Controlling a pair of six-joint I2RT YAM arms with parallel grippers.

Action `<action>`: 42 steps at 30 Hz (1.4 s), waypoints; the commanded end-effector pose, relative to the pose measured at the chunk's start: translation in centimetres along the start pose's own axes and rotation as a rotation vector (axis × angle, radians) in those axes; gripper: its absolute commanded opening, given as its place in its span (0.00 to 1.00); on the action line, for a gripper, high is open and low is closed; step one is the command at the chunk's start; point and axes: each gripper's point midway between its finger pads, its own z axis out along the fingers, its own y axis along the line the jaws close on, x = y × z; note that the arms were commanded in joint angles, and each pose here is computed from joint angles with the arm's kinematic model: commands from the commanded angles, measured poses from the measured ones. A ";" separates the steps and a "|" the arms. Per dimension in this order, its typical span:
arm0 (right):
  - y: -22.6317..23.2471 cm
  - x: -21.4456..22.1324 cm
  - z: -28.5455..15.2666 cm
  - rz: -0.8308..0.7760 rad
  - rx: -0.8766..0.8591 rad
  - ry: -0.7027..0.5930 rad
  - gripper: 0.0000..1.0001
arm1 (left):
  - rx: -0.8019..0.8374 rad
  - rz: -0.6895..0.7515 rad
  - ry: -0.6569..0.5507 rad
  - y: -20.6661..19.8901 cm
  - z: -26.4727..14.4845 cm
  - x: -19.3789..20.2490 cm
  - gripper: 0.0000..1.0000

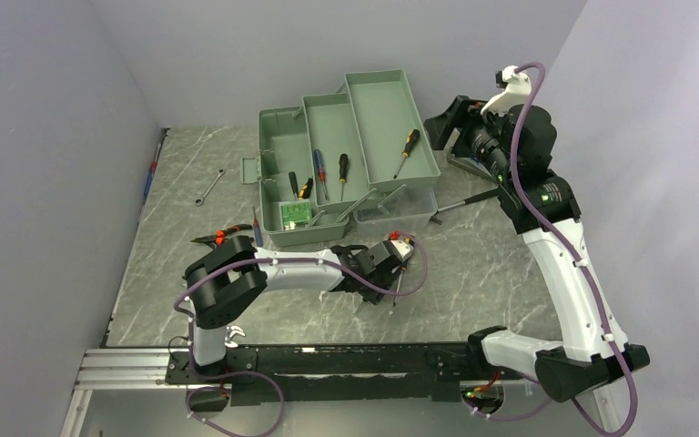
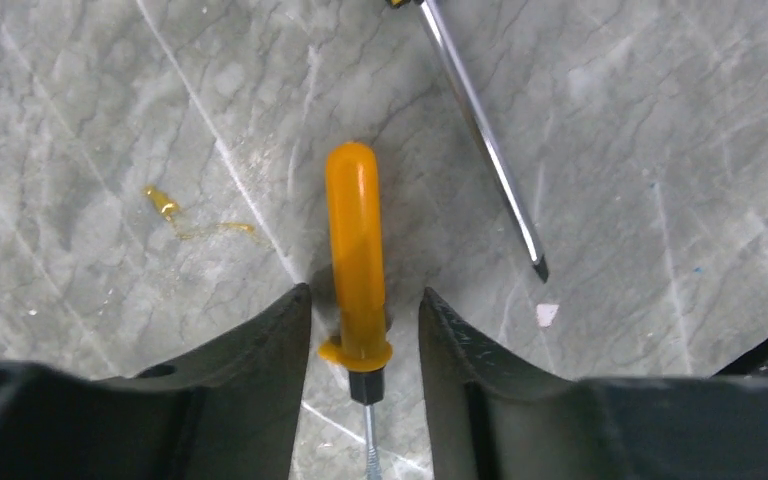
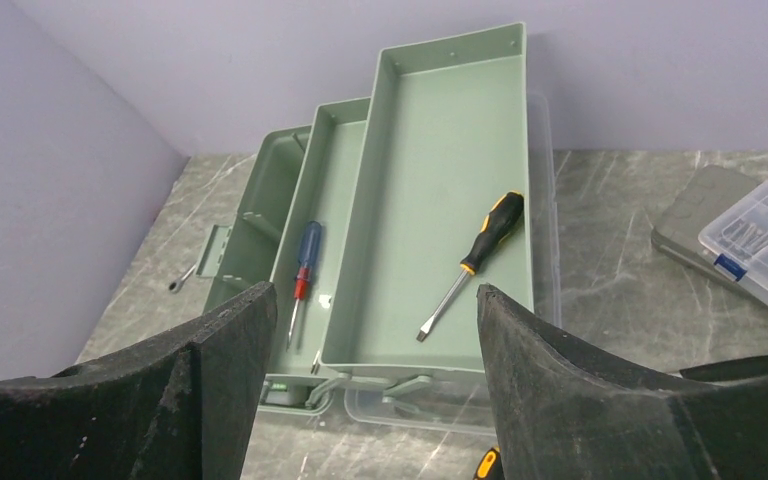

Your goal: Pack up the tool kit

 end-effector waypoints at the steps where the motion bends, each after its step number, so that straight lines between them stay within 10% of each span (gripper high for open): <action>1: 0.2 -1.9 -0.4 -0.007 -0.001 -0.071 0.75 | -0.011 -0.002 -0.037 -0.5 0.5 -1.7 0.43; 11: 0.2 -1.9 -0.7 0.000 -0.002 -0.080 0.75 | -0.021 0.006 0.000 -0.3 1.2 -0.6 0.00; 31: -1.9 -2.4 -2.9 0.056 0.091 -0.198 0.75 | 0.192 -0.198 -0.238 2.8 -14.5 -5.9 0.00; 42: -2.1 -1.5 -4.0 0.108 0.089 -0.217 0.75 | -0.033 -0.500 -0.493 18.2 -22.4 -11.1 0.00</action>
